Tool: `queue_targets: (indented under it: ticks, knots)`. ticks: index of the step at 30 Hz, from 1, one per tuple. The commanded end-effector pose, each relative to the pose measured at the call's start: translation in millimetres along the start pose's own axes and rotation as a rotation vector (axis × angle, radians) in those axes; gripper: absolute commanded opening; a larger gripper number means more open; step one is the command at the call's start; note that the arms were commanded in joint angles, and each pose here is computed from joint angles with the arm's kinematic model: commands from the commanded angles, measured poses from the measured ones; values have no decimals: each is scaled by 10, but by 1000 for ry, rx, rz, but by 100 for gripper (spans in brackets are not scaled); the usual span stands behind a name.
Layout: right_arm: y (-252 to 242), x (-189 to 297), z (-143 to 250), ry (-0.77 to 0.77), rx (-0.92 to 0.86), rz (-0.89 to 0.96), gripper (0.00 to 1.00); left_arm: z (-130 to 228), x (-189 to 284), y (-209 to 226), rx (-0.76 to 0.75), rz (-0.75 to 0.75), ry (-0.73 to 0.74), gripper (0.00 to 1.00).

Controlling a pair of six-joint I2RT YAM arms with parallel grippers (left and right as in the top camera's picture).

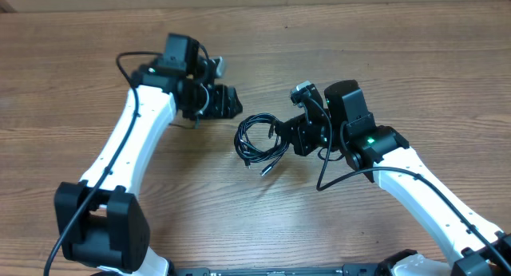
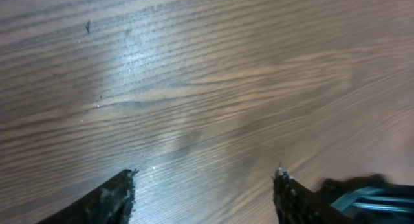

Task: Untangle cables
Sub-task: 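Move the left gripper to the coil and grasp it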

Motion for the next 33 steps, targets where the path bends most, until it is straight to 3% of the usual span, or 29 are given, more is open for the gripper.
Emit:
queue_targets:
  ticks: [1, 8, 14, 19, 22, 33]
  knots:
    - [51, 15, -45, -15, 12, -12, 4, -321, 461, -162, -30, 49, -122, 63]
    - [50, 15, -44, -15, 12, -11, 4, -168, 525, -476, -81, 40, -18, 49]
    - [50, 15, -44, -14, 11, -12, 4, 79, 268, -787, -94, 25, 92, 45]
    - [50, 15, -44, -14, 11, -12, 4, 231, 194, -802, -6, -159, 141, 37]
    - [50, 15, -44, -14, 11, -12, 4, 322, 193, -776, 48, -241, 167, 37]
    - [51, 15, -44, -14, 11, -12, 4, 640, -51, -696, 107, -260, 276, 43]
Point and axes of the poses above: each gripper's point midway between its finger pads, its own x axis back along the fingers, its own y axis along the line the jaws close on, z = x × y, the point moved 4 cm from there along x, back along the fingers, and after that the axes turned 11 degrees about -x, right-handed, at the moved point
